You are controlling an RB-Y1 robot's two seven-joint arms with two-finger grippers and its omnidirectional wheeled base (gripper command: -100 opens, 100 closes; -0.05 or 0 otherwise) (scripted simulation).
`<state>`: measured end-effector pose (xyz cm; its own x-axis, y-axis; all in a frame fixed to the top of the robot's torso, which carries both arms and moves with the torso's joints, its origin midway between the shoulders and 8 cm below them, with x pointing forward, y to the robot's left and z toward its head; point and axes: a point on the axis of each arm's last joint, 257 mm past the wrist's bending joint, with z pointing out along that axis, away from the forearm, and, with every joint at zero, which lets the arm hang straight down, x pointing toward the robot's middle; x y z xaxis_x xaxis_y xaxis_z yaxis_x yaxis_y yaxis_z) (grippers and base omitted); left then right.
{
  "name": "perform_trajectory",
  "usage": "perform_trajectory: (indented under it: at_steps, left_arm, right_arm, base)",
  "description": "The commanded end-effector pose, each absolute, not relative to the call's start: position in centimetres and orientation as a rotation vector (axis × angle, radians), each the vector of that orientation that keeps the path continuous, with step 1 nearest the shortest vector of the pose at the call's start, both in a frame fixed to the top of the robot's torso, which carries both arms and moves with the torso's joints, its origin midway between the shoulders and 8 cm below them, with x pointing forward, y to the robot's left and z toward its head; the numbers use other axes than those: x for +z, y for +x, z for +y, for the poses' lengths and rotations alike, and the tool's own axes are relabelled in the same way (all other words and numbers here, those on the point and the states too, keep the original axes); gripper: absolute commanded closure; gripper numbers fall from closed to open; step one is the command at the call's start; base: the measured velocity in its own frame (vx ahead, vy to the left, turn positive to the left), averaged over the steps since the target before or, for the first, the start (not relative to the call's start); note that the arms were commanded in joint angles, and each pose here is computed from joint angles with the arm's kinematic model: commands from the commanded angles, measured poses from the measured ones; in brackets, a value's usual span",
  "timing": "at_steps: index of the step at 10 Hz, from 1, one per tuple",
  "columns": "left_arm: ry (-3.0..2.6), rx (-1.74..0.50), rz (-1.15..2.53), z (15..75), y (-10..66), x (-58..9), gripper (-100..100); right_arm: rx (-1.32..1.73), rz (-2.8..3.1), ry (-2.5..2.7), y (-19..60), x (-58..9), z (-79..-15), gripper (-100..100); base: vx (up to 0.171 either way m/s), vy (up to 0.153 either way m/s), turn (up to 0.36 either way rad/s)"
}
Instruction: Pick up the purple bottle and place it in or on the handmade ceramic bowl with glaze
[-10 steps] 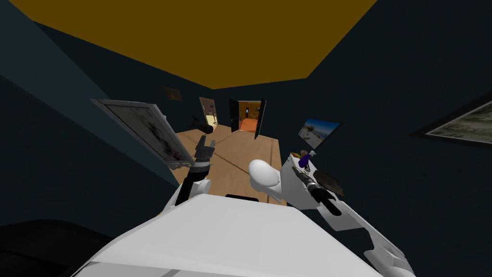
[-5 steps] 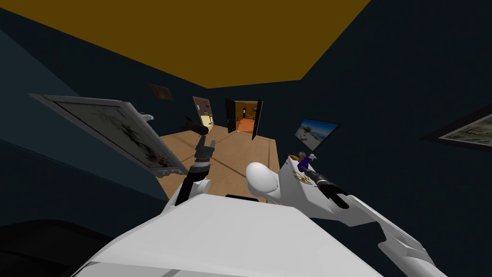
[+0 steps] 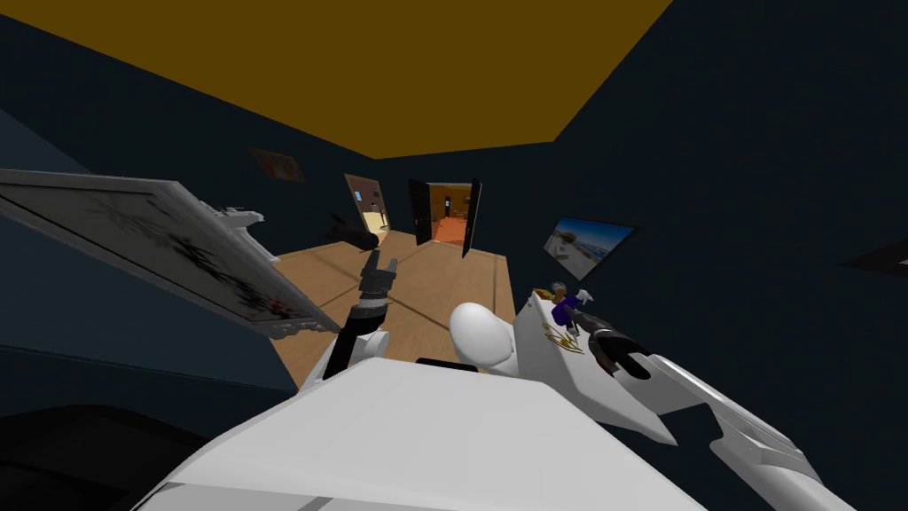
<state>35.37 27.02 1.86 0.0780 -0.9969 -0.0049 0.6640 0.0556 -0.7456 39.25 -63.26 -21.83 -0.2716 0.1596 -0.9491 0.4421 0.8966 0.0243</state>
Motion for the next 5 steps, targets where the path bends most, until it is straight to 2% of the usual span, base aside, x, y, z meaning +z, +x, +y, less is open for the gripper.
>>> perform_trajectory:
  at_steps: [1, 5]
  left_arm:
    - [-0.672, -1.395, 0.629, 27.02, 35.37, 1.86, 0]
    - [-0.672, -1.395, 0.629, 27.02, 35.37, 1.87, 0]
  right_arm:
    - [-0.299, 1.848, 0.445, 39.33, -21.66, -63.50, -100]
    - [-0.299, 1.848, 0.445, 39.33, -21.66, -63.50, -100]
  base:
    - [0.017, 0.023, -0.066]
    - [-0.004, -0.005, 0.015]
